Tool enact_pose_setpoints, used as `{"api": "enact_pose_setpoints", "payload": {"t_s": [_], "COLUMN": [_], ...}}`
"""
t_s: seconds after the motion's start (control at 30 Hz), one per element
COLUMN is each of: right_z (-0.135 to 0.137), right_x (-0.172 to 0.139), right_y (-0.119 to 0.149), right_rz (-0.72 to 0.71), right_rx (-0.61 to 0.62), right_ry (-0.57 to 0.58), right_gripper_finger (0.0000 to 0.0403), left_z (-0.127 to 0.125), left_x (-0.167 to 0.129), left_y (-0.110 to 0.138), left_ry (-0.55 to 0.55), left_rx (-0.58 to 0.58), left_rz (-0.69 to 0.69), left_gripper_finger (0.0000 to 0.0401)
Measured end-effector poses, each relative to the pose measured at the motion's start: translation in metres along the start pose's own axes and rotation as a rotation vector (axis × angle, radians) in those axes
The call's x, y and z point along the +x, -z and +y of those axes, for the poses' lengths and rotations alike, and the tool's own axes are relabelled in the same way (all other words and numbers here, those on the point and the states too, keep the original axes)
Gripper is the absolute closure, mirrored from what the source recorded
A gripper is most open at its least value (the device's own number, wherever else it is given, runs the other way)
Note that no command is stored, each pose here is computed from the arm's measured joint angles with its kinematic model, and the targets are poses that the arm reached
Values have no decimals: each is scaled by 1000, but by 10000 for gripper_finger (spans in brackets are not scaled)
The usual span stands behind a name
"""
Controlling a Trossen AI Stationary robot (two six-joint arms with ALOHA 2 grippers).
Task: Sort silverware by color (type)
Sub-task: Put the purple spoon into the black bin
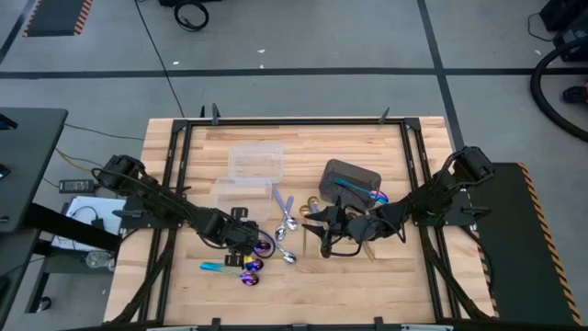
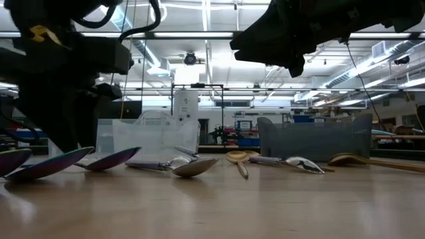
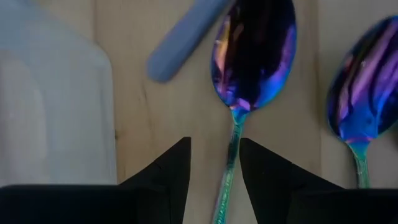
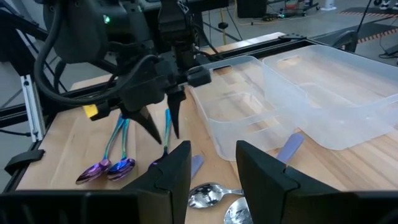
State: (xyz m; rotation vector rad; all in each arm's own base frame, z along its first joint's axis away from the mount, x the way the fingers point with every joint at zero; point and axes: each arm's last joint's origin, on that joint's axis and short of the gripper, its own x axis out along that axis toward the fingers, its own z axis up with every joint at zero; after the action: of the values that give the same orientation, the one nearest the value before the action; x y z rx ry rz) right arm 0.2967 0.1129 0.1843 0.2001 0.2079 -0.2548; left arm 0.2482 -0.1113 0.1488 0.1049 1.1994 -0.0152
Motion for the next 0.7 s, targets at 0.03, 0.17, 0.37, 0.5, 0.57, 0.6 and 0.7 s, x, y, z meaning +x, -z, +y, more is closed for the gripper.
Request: {"api": "enact_pose_setpoints", "payload": {"t_s": [0.03,0.17,0.37,0.5,0.57,0.6,0.7], "right_z": [0,0,0,0,1,1,-1], "right_x": [0,0,0,0,-1,-2,-6], "right_y": [0,1,0,1,3,3,-2], "right_rz": [2,4,3,6,19,31,127], "right_rx": [-1,5,6,8,7,7,12], "right_ry": [1,2,2,1,1,2,39], "right_gripper_finger": [266,266,265,266,266,266,267], "left_z": [0,4,5,5,5,5,4], "left_x": [2,9,12,12,13,13,13], "left_y": [2,13,16,18,18,18,18], "left_ry": [3,-13,1,9,12,14,15], "left_rx": [0,-19,-12,-5,-5,-5,-2], "left_rz": [-2,28,12,15,16,17,19], "left_gripper_finger": [257,257,257,273,292,301,326]}}
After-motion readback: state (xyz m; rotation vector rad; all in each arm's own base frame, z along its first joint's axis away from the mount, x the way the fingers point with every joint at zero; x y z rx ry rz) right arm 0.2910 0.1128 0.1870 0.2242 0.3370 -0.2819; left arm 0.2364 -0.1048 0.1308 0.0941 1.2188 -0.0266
